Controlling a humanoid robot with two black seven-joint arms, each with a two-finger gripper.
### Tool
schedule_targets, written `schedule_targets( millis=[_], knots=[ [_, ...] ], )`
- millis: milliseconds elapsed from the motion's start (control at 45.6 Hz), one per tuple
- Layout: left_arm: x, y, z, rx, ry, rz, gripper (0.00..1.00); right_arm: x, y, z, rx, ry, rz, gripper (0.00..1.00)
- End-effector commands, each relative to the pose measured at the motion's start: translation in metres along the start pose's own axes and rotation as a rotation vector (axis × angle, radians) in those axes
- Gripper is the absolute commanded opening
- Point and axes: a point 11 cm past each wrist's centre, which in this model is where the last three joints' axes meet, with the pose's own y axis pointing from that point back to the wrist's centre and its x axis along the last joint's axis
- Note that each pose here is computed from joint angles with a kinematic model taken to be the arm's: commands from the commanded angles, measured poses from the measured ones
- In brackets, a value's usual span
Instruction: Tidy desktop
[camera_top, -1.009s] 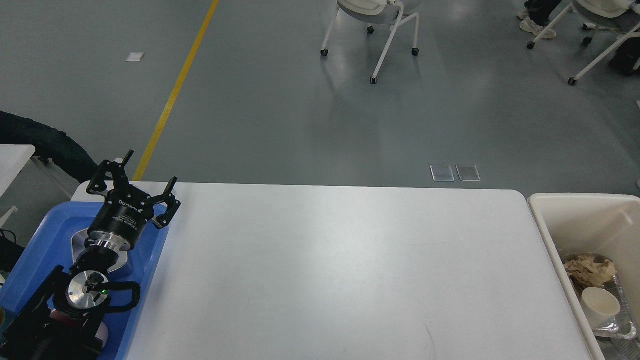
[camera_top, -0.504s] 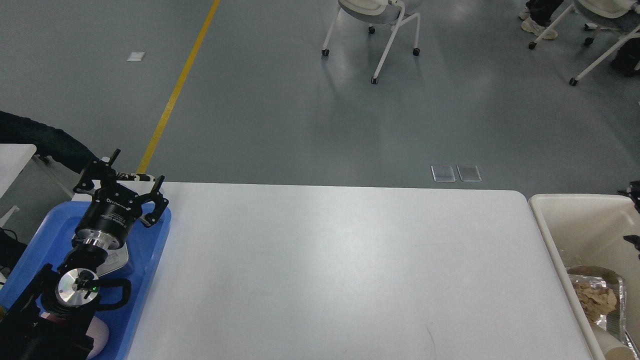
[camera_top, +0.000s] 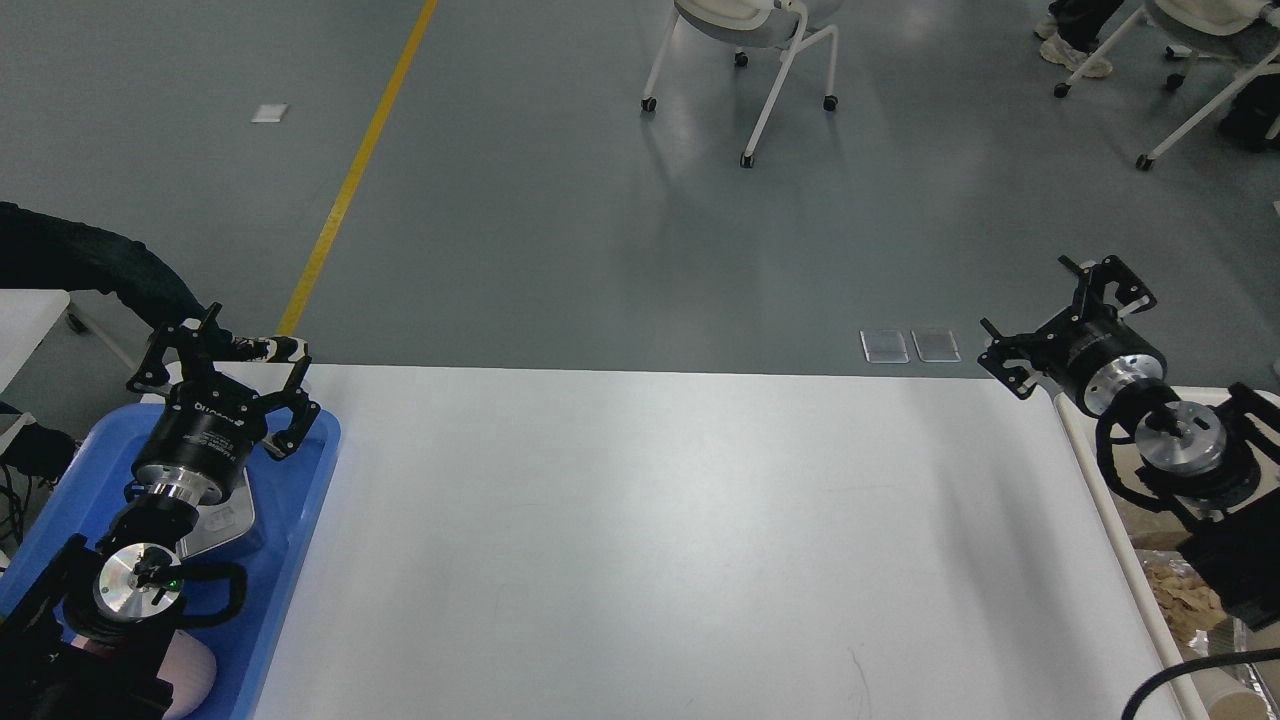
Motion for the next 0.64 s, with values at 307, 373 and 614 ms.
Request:
schedule_targets(
  millis=[307, 373, 614],
  knots=[
    [0.022, 0.02, 0.018, -0.093, 0.057, 0.054, 0.97, -0.057, 0.018, 0.047, 0.076, -0.348, -0.445, 1.0],
    [0.022, 0.022, 0.017, -0.094, 0.058, 0.055, 0.97, -0.055, 0.026, 0.055, 0.067, -0.342, -0.45, 1.0],
    [0.003, 0.024, 0.025, -0.121, 0.058, -0.008, 0.97, -0.031, 0.043, 0.058, 0.132, -0.278, -0.406, 1.0]
  ],
)
